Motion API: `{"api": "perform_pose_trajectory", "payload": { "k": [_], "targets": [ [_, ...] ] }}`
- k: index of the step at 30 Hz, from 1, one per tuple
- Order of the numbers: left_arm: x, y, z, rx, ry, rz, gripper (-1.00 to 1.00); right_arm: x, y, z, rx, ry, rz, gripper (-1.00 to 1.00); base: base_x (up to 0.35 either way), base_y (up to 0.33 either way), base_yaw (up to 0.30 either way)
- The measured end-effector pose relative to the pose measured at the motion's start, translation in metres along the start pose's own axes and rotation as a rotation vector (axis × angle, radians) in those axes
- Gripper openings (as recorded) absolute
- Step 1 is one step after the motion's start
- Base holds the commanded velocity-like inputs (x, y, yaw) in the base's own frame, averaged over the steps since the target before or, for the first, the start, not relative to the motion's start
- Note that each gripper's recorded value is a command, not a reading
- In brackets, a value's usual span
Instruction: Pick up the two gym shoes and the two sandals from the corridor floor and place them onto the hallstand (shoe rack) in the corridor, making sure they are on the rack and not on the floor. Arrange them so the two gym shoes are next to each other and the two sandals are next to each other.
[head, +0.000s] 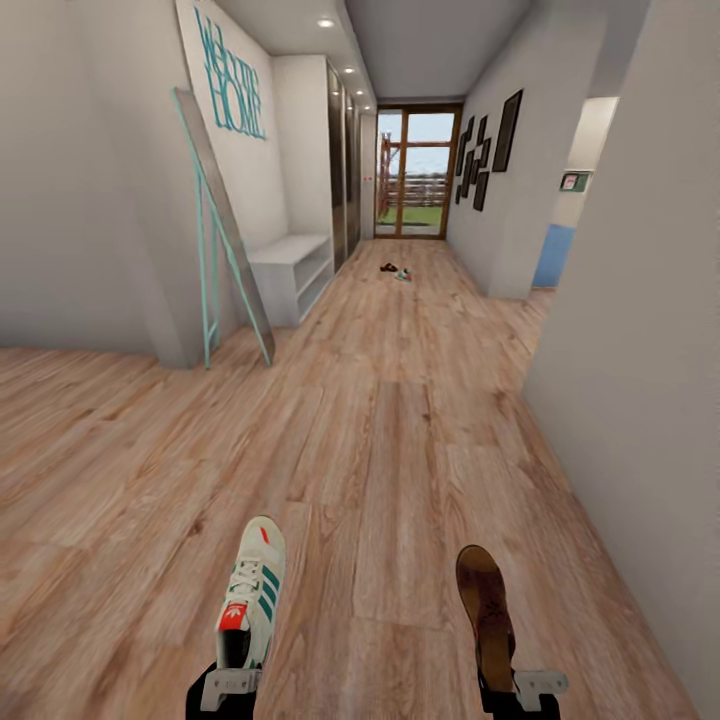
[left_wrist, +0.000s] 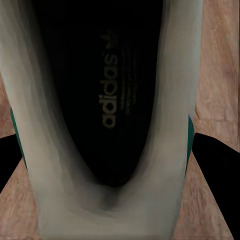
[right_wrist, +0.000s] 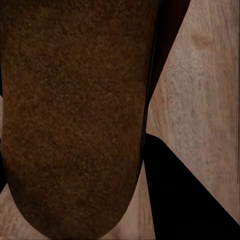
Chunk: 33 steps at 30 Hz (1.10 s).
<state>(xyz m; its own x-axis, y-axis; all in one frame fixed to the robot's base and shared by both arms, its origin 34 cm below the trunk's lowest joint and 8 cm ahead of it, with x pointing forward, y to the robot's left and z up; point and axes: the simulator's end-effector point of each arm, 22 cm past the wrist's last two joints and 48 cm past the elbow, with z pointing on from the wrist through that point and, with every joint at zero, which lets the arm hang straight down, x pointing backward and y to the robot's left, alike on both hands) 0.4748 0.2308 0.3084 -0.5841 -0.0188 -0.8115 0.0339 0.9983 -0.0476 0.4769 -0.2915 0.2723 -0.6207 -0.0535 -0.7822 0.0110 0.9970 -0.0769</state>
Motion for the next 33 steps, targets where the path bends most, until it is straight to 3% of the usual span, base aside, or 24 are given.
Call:
{"api": "perform_pose_trajectory", "payload": {
  "k": [21,33],
  "targets": [
    [-0.0002,0.0016,0.0000,-0.003,0.000,-0.002,-1.00,-0.0001,0.0005,0.0000,0.000,0.000,0.001,-1.00,-0.235,-0.168,0.265],
    [0.0006,0.0044,-0.0004,-0.015,0.002,-0.002,-1.00,-0.0002,0.0049,-0.0002,-0.004,0.000,0.005,-1.00,-0.018,-0.008,0.276]
  ]
}}
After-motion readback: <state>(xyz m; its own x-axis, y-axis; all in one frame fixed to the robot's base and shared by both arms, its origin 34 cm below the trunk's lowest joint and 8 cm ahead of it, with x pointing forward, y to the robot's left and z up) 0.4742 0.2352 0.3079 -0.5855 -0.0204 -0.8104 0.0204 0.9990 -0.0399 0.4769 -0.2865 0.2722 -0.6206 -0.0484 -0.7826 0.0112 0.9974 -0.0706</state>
